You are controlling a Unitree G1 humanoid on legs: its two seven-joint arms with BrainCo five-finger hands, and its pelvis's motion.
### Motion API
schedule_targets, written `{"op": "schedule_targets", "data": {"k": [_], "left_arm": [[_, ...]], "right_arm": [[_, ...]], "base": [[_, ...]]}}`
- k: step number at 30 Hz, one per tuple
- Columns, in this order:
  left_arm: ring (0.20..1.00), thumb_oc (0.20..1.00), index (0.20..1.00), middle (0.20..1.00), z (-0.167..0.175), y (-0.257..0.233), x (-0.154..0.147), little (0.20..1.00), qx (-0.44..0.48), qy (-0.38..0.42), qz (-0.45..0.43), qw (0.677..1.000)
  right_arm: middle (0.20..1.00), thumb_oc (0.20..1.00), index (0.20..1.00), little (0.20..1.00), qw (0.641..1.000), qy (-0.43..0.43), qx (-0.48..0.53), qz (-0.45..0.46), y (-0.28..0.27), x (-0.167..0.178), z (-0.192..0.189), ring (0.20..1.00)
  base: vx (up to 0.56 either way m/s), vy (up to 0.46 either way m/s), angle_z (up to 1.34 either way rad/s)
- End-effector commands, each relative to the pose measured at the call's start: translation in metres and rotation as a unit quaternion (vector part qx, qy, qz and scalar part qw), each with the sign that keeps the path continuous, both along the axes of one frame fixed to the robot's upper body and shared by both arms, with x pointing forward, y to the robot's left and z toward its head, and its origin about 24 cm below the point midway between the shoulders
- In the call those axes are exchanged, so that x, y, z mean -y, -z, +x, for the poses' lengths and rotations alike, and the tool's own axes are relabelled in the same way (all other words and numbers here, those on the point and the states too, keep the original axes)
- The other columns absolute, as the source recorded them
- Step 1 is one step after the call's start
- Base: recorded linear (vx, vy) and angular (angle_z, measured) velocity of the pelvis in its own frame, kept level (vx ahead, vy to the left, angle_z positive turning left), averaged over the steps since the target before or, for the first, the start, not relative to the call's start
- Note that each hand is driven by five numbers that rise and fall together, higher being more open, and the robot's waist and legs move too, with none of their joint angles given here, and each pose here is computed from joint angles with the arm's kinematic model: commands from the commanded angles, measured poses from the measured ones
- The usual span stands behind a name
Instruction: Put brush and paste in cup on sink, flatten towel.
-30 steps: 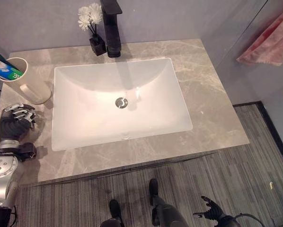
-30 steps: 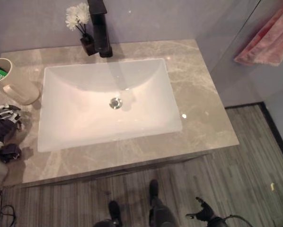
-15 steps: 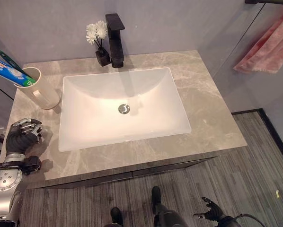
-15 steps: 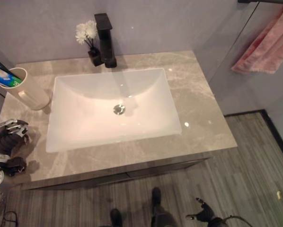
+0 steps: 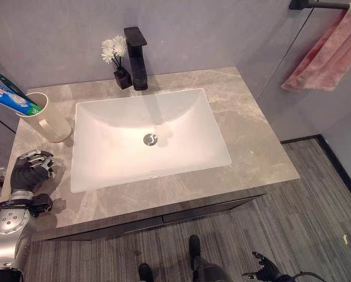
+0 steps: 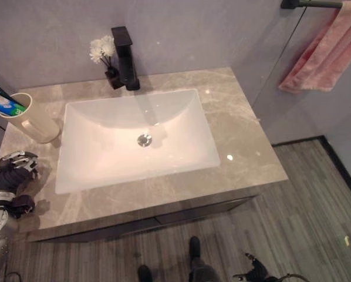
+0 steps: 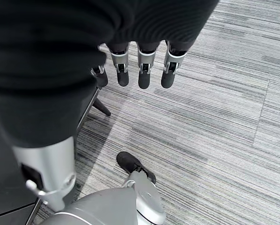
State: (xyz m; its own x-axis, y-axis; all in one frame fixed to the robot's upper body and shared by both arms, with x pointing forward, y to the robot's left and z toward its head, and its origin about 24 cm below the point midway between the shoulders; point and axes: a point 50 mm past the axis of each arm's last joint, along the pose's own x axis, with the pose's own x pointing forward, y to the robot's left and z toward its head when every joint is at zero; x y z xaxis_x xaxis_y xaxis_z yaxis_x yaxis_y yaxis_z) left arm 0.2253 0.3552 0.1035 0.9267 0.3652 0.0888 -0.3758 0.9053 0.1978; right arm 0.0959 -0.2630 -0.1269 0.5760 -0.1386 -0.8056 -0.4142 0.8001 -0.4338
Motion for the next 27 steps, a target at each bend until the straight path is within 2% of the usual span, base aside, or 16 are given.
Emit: {"op": "schedule_targets", "data": {"k": [1, 12, 27], "left_arm": [[0.200, 0.200, 0.200, 0.200, 0.014, -0.027, -0.001, 0.200, 0.057, -0.001, 0.026, 0.998], [0.200, 0.200, 0.200, 0.200, 0.020, -0.030, -0.008, 0.200, 0.059, -0.023, 0.022, 0.998], [0.200, 0.200, 0.200, 0.200, 0.046, -0.058, -0.018, 0.200, 0.084, -0.038, 0.025, 0.995]], "right_arm": [[1.000, 1.000, 1.000, 1.000, 1.000, -0.005, 0.020, -0.019, -0.011, 0.016, 0.012, 1.000], [1.000, 1.000, 1.000, 1.000, 1.000, 0.001, 0.023, -0.017, -0.011, 0.018, 0.013, 1.000], [1.000, 1.000, 1.000, 1.000, 1.000, -0.003, 0.023, -0.010, -0.011, 0.015, 0.013, 1.000]], "base": [[0.04, 0.003, -0.04], [0.00, 0.003, -0.01], [0.00, 0.000, 0.00]]}}
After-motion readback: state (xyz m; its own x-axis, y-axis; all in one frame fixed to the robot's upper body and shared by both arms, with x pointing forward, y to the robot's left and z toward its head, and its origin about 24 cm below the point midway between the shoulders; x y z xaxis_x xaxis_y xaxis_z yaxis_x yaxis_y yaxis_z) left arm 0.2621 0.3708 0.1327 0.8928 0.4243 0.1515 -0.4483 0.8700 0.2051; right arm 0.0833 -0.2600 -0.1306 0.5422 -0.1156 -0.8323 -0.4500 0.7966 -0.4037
